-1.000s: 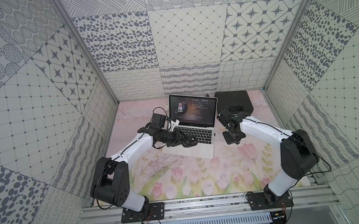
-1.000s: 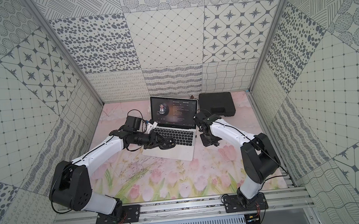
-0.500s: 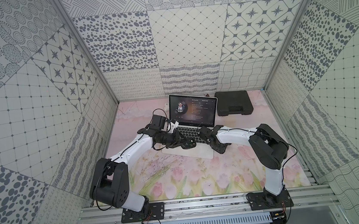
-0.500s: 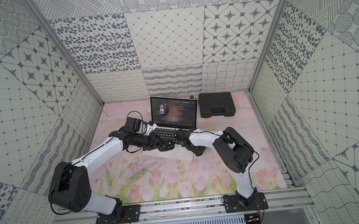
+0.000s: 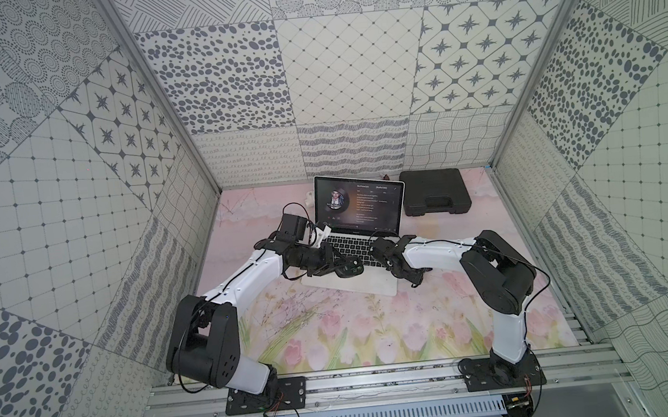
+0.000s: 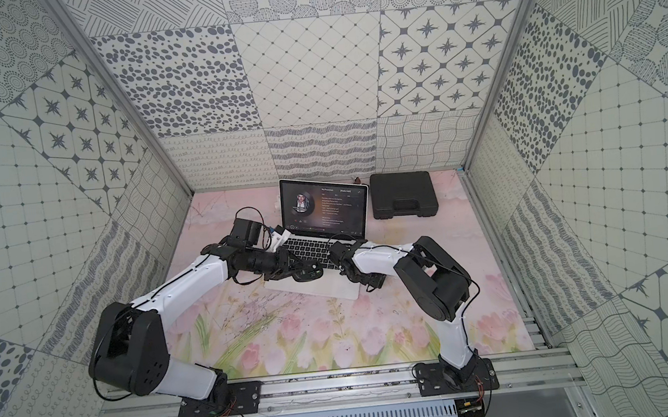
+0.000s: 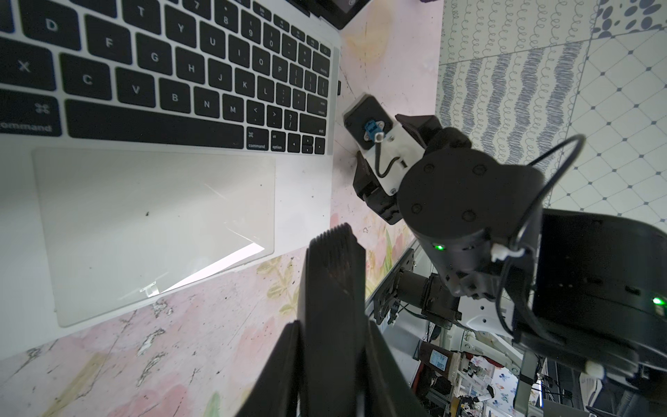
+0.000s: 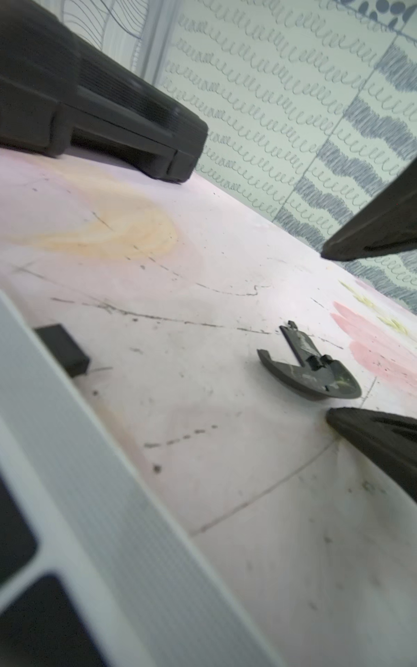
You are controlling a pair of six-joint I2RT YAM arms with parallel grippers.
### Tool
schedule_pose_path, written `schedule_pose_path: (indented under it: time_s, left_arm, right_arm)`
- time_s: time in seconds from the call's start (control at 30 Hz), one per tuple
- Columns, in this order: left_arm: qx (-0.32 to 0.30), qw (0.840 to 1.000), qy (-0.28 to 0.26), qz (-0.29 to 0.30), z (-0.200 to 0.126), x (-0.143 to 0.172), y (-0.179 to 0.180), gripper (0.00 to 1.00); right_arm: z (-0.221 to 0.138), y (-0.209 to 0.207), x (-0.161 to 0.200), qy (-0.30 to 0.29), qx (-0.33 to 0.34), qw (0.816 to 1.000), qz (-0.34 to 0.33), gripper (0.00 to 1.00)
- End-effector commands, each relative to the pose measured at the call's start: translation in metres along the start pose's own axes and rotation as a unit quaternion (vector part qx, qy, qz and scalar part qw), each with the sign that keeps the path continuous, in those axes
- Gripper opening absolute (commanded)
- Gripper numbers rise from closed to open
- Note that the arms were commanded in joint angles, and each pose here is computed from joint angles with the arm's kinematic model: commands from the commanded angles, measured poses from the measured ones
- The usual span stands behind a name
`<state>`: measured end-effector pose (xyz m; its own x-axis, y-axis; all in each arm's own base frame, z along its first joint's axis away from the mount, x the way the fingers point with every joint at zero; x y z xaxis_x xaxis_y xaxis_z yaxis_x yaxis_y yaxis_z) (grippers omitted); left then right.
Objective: Remove the wireless mouse receiver from the laptop
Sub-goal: Place the mouse at the center of the board.
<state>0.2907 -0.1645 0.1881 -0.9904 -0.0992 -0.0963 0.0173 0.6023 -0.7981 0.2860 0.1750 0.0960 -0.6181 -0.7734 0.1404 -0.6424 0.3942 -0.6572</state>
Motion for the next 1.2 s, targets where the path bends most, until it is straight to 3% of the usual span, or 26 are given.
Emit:
schedule_pose_path:
  time_s: [0.0,0.07,0.2,0.33,0.63,0.73,0.93,1.07,1.17]
  left_arm:
    - [0.017,1.0,0.003,0.019,-0.003,0.002,-0.002,0.0]
    - [0.02,1.0,0.003,0.019,-0.002,0.002,-0.001,0.0]
    - [0.042,0.999,0.0,0.014,0.003,0.01,0.002,0.0]
    - [0.044,0.998,0.037,0.034,0.023,0.031,0.001,0.0]
    - [0.075,0.99,0.096,0.066,0.075,0.077,0.019,0.0]
    - [0.075,0.989,0.109,0.064,0.088,0.084,0.027,0.0]
    - [0.061,0.991,0.108,0.053,0.102,0.084,0.045,0.01]
    - [0.051,0.991,0.113,0.048,0.108,0.081,0.051,0.12]
    - [0.043,0.992,0.112,0.042,0.108,0.08,0.055,0.27]
  right_arm:
    - [-0.035,-0.001,-0.002,-0.076,-0.107,0.988,0.08,0.74]
    - [-0.059,-0.008,0.0,-0.128,-0.163,0.97,0.129,0.75]
    - [-0.1,-0.027,0.012,-0.224,-0.272,0.908,0.228,0.79]
    - [-0.103,-0.042,0.024,-0.246,-0.373,0.843,0.299,0.79]
    - [-0.101,-0.043,0.031,-0.286,-0.47,0.765,0.334,0.78]
    - [-0.101,-0.042,0.032,-0.297,-0.49,0.747,0.338,0.78]
    - [-0.103,-0.044,0.038,-0.316,-0.503,0.728,0.343,0.79]
    - [-0.1,-0.041,0.04,-0.313,-0.506,0.726,0.345,0.79]
    - [-0.1,-0.041,0.041,-0.315,-0.507,0.723,0.347,0.79]
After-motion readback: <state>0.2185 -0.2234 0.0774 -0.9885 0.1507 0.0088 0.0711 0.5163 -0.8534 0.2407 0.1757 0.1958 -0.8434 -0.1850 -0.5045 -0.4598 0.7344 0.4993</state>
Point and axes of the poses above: each gripper's point midway between its finger pads, its own z axis out along the fingers, its own y axis along the line the jaws close on, x = y × z, the point moved 7 cm from there along -z, back along the fingers, and after that the axes turned 5 degrees about -z, right-handed, at the moved point
